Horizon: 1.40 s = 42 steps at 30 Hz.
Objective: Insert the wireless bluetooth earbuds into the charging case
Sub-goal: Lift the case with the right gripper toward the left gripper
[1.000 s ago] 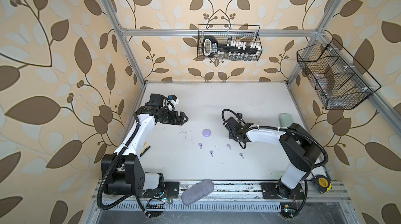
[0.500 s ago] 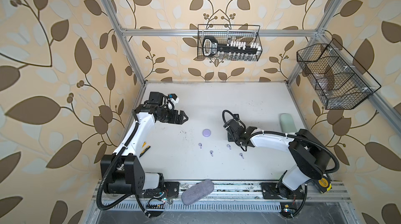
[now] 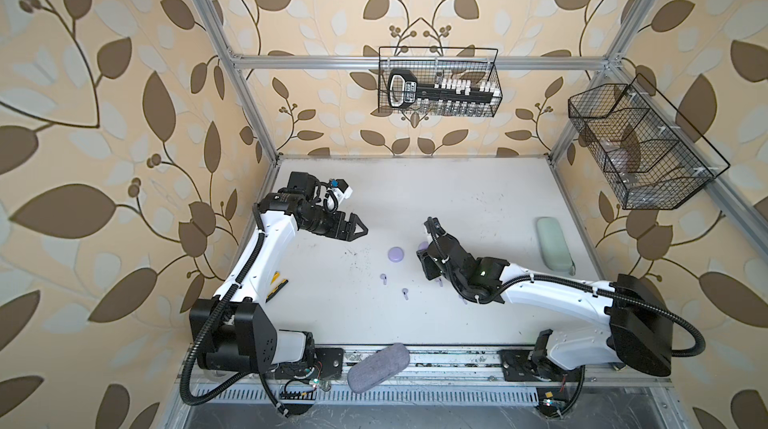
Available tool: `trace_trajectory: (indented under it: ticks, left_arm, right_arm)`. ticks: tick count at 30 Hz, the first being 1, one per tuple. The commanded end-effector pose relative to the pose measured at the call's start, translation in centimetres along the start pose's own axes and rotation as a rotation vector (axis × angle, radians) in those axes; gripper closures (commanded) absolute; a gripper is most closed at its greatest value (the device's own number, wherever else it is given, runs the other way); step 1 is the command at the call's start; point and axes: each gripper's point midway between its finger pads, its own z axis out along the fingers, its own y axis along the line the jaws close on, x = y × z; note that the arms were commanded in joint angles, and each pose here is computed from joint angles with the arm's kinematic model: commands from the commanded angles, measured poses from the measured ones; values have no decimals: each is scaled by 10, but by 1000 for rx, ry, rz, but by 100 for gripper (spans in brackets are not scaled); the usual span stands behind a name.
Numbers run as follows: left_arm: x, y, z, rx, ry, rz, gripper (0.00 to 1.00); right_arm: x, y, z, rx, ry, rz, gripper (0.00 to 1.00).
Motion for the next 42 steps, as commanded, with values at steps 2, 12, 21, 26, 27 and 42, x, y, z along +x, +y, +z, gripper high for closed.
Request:
trace_trajectory:
  ticks: [2, 12, 21, 26, 27, 42]
  left_arm:
    - [2, -36, -14, 120, 2, 51, 6]
    - [15, -67, -13, 256, 48, 76, 17]
    - [22, -84, -11, 394, 96, 45, 27]
    - [28, -95, -16, 471, 116, 46, 29]
    - [29, -97, -16, 479, 120, 48, 29]
    - [42, -105, -10, 502, 174, 69, 29]
  right_arm:
    - [-25, 30, -16, -89, -74, -86, 71]
    - [-55, 86, -48, -225, -163, -148, 72]
    - [-66, 113, -68, -308, -217, -156, 72]
    - [-69, 117, -72, -330, -226, -162, 72]
    - [-70, 118, -73, -335, -229, -163, 72]
    - [-82, 133, -73, -359, -232, -210, 72]
